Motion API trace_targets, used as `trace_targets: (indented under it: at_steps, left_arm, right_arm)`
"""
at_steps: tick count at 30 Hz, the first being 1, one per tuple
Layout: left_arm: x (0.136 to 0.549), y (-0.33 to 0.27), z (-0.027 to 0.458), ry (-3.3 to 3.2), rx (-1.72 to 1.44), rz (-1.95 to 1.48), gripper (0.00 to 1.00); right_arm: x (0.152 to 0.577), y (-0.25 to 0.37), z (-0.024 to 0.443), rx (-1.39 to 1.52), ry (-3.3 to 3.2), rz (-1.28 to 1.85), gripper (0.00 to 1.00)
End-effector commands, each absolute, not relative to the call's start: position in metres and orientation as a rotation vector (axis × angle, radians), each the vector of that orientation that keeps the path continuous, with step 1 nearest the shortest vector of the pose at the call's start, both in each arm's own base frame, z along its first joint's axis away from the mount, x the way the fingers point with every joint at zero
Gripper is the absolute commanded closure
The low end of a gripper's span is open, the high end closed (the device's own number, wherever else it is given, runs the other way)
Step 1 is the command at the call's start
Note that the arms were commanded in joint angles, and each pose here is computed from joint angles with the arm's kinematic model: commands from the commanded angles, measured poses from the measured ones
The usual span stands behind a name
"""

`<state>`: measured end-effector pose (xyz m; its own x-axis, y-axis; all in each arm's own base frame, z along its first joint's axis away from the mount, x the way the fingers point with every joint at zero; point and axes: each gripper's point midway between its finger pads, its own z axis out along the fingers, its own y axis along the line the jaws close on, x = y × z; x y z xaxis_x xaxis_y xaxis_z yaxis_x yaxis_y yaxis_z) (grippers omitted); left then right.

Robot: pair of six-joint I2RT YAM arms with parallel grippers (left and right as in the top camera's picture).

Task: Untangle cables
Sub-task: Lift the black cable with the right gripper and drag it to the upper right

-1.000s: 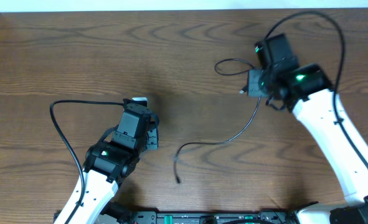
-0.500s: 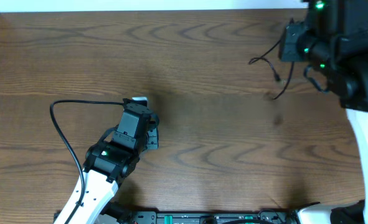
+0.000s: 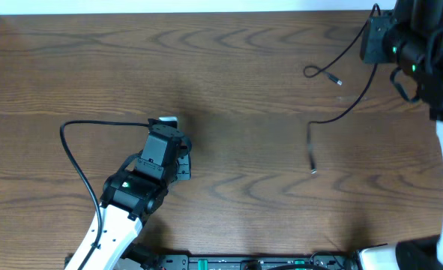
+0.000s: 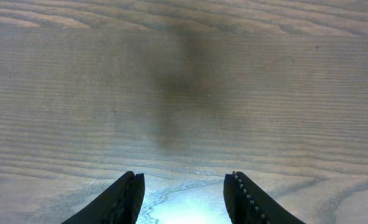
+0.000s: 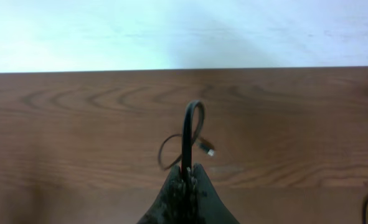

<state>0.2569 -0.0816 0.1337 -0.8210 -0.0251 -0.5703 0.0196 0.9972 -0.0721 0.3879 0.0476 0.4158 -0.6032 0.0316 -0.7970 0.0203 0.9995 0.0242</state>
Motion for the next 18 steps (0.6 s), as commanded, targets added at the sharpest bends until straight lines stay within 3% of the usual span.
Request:
trace_targets:
  at_steps: [1,10,18]
  left_arm:
    - [0.257,-0.079,0.135,2.522,-0.001,-0.092,0.54]
    - [0.257,-0.079,0.135,2.522,-0.001,-0.092,0.53]
    - [0.257,-0.079,0.136,2.519,0.000,-0.092,0.53]
  right_arm:
    - [0.408,0.024,0.407,0.057,2.248,-0.056,0.99]
    - [0.446,-0.037,0.411,0.221,2.232,-0.006,0.99]
    - [0.447,-0.118,0.429,0.490,2.108,-0.043,0.99]
